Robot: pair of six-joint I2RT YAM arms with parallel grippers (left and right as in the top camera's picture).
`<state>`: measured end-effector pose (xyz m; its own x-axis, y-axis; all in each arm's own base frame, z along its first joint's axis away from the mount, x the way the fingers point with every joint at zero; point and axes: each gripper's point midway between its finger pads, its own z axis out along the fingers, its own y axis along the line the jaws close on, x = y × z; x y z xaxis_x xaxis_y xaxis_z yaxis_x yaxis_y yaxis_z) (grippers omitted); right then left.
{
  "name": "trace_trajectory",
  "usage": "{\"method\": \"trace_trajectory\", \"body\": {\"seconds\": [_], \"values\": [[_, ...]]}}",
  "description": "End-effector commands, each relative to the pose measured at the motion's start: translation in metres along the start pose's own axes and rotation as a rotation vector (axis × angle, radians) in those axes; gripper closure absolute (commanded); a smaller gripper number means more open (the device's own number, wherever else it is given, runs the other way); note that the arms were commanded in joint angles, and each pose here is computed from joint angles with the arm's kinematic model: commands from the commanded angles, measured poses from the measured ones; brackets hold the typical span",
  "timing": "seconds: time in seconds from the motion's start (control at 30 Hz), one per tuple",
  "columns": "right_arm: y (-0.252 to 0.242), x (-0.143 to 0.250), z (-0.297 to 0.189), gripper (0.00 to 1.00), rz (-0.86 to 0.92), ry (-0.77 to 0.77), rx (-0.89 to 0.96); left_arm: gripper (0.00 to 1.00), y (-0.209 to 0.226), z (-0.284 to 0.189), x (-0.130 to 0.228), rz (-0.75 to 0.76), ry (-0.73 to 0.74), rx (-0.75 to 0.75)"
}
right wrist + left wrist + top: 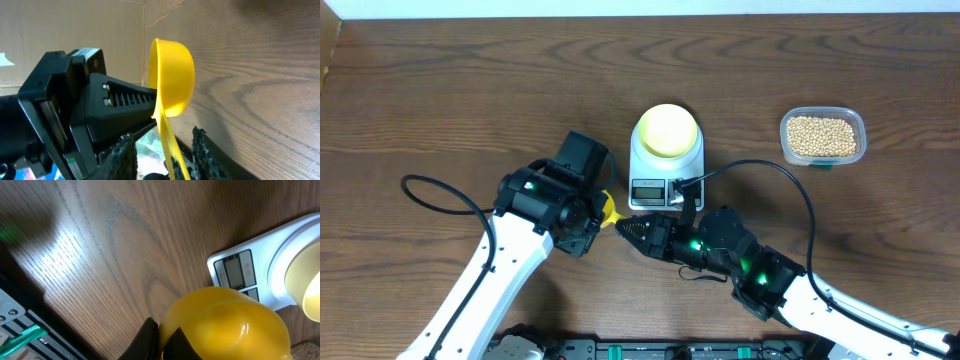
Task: Scoop item into bowl and weigh 50g on scale
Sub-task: 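Close the right gripper on the scoop handle, left gripper still holding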
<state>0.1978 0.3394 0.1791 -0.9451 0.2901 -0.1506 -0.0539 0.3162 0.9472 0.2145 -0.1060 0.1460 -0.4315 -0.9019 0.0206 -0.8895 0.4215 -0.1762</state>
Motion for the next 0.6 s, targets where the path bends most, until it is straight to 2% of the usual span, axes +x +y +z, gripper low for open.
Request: {"method": "trace_trajectory", "body": {"seconds": [0.0,0.13,0.57], "values": [[0.0057,-0.0023,0.0014,0.69,0.013,-0.013,-0.009,0.93,0.0037,0.0037,-0.0003,-0.01,-0.022,-0.019],[0.0058,-0.0024,0.0014,0.74,0.013,-0.013,-0.009,0.93,0.004,0.0038,-0.0006,-0.003,-0.033,-0.02],[0.0037,-0.0111,0.0011,0.82,0.032,-0.064,0.002,0.93,0.0049,0.0038,-0.0006,-0.003,-0.033,-0.024]]}}
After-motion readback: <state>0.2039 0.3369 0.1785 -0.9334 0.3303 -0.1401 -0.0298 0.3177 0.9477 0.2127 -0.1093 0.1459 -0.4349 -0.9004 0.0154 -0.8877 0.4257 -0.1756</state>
